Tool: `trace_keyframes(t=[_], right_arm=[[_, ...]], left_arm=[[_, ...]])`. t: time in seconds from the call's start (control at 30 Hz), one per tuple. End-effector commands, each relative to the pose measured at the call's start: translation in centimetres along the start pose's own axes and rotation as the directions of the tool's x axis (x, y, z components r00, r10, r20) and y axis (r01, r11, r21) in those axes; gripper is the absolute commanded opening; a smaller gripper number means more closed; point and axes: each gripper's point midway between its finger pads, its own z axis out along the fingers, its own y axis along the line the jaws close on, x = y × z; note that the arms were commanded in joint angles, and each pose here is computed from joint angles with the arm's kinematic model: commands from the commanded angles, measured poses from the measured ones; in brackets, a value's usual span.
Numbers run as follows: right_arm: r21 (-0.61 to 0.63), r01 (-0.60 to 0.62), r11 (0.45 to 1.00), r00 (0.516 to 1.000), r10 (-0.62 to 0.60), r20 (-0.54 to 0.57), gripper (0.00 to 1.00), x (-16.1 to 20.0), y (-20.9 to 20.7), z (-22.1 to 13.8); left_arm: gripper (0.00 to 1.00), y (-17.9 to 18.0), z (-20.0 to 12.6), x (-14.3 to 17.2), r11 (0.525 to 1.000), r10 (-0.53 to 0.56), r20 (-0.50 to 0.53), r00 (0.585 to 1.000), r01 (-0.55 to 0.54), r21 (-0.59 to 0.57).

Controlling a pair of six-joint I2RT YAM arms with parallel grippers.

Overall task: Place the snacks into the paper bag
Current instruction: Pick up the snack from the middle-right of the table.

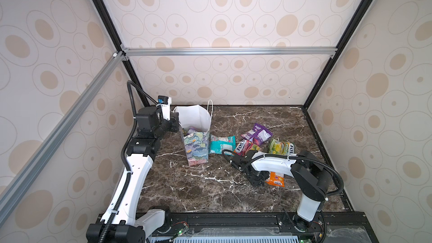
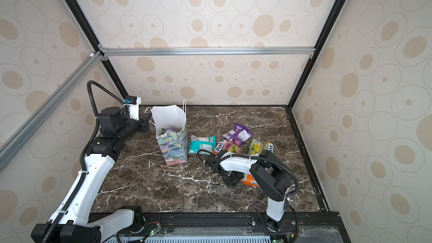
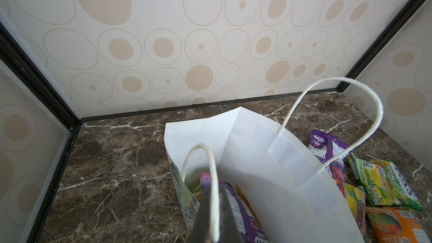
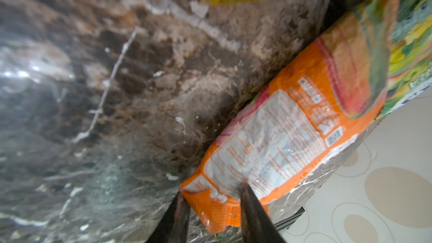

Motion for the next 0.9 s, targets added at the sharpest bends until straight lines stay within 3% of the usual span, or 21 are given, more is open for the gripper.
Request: trace_keyframes(t=[0.0, 0.07, 0.4, 0.87], right_arm=[[0.051, -0.007, 0.999, 1.000, 0.007, -0.003, 0.33, -0.2, -0.5, 0.1], [0.053, -0.010, 0.999, 1.000, 0.010, -0.005, 0.31, -0.2, -0.4, 0.3], [0.045, -0.026, 0.999, 0.999, 0.024, 0.030, 0.00, -0.6, -0.8, -0.5], [-0.041, -0.053, 0.998, 0.990, 0.058, 0.126, 0.00, -1.7, -0.9, -3.2]], left_arm=[[0.00, -0.2, -0.5, -1.3, 1.000, 0.025, 0.031, 0.999, -0.025, 0.006], [0.00, -0.2, -0.5, -1.3, 1.000, 0.024, 0.031, 0.999, -0.025, 0.008], [0.00, -0.2, -0.5, -1.3, 1.000, 0.024, 0.031, 0.999, -0.025, 0.008], [0.00, -0.3, -0.4, -1.2, 1.000, 0.024, 0.029, 0.999, -0.024, 0.011]])
